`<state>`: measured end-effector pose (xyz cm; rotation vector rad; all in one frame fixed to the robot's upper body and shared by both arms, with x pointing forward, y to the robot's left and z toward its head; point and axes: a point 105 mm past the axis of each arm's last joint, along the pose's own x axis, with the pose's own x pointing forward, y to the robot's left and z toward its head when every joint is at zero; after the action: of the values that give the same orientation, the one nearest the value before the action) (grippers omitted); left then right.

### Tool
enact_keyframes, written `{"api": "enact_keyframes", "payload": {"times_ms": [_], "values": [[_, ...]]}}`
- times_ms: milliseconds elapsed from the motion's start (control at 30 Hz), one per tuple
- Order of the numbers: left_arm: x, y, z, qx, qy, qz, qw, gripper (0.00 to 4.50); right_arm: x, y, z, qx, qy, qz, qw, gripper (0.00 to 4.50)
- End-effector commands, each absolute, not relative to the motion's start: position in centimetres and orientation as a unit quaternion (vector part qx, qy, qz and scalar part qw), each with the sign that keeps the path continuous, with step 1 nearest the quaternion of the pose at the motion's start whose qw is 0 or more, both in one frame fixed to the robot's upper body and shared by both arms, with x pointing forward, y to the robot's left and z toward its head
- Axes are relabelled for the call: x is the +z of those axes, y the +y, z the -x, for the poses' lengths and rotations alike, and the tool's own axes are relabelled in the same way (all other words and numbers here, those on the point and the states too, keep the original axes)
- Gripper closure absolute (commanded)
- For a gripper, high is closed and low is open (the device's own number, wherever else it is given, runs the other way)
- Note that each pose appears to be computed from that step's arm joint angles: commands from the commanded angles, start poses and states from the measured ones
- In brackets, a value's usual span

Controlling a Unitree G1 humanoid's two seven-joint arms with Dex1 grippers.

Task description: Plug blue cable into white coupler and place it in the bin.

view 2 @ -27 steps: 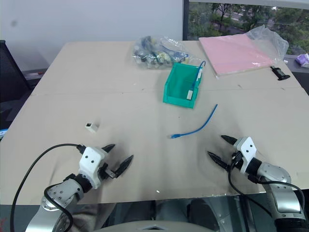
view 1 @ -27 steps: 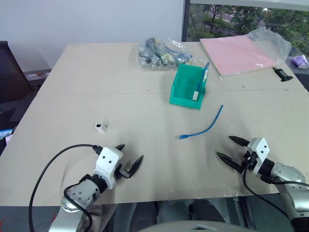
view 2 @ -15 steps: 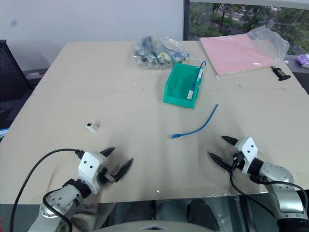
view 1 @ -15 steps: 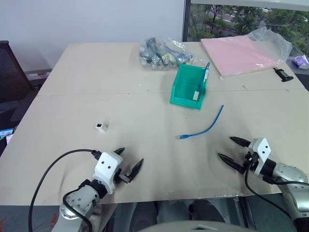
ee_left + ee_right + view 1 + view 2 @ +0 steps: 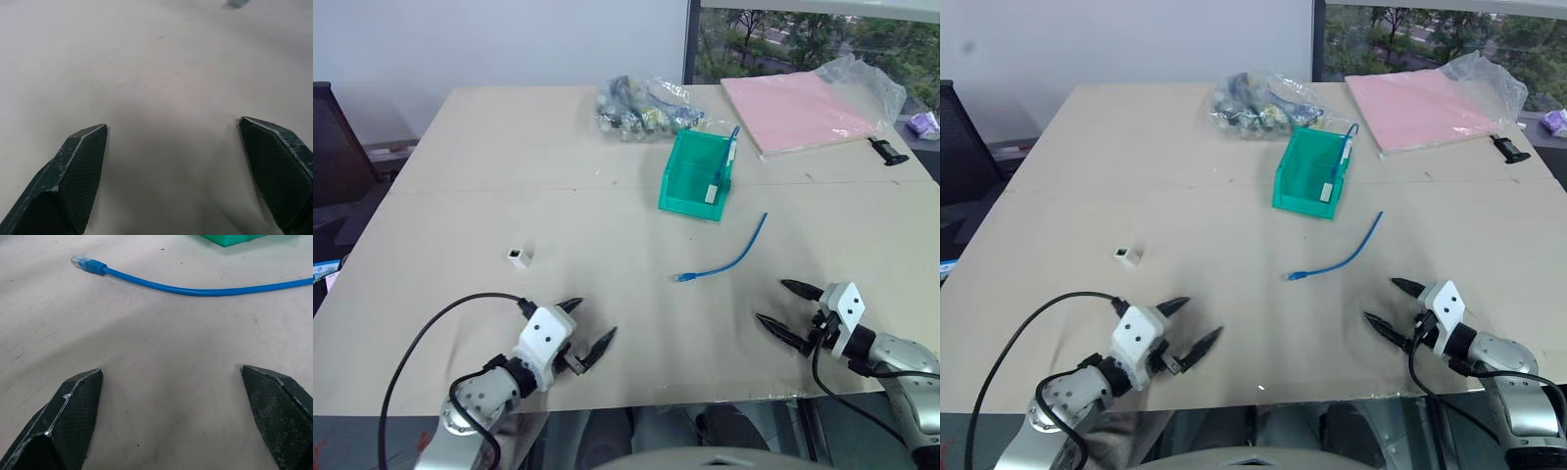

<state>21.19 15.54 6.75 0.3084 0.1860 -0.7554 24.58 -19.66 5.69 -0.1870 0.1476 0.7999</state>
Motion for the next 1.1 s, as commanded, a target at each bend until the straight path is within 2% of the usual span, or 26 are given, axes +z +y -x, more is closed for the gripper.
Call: {"api": "enact_keyframes", "payload": {"times_ms": [33,167,300,500,600,733,833,867,900,1100], "values": [[8.2,14.2,-22.5,-0.417,0.058,-0.185,0.888,0.04,6.4,-19.5,-24.4,0.394,0.064,0.090,0.913,0.03],[8.2,12.9,-25.0,-0.485,0.060,-0.251,0.836,0.04,8.0,-18.5,-23.6,0.423,0.056,0.056,0.903,0.03],[9.0,10.6,-27.9,-0.557,0.051,-0.260,0.787,0.04,9.3,-17.4,-22.8,0.455,0.051,0.063,0.887,0.03],[8.6,7.7,-30.3,-0.623,0.068,-0.278,0.728,0.04,10.9,-16.4,-22.7,0.462,0.029,0.070,0.884,0.03],[8.3,6.7,-31.1,-0.638,0.072,-0.291,0.709,0.04,11.1,-16.2,-22.9,0.456,0.023,0.072,0.887,0.03],[8.0,5.6,-32.1,-0.633,0.071,-0.296,0.712,0.04,11.0,-16.4,-22.8,0.446,0.024,0.074,0.892,0.03],[7.8,5.0,-31.9,-0.639,0.073,-0.291,0.708,0.04,11.0,-16.6,-22.8,0.439,0.023,0.075,0.895,0.03],[7.7,4.8,-31.7,-0.642,0.072,-0.288,0.706,0.55,11.0,-16.7,-22.8,0.438,0.023,0.075,0.896,0.00],[7.6,4.7,-31.5,-0.645,0.072,-0.287,0.704,0.79,10.9,-16.8,-22.7,0.437,0.024,0.075,0.896,0.00],[7.2,4.9,-30.7,-0.654,0.073,-0.290,0.695,3.72,10.9,-16.8,-22.6,0.441,0.028,0.075,0.894,0.00]]}}
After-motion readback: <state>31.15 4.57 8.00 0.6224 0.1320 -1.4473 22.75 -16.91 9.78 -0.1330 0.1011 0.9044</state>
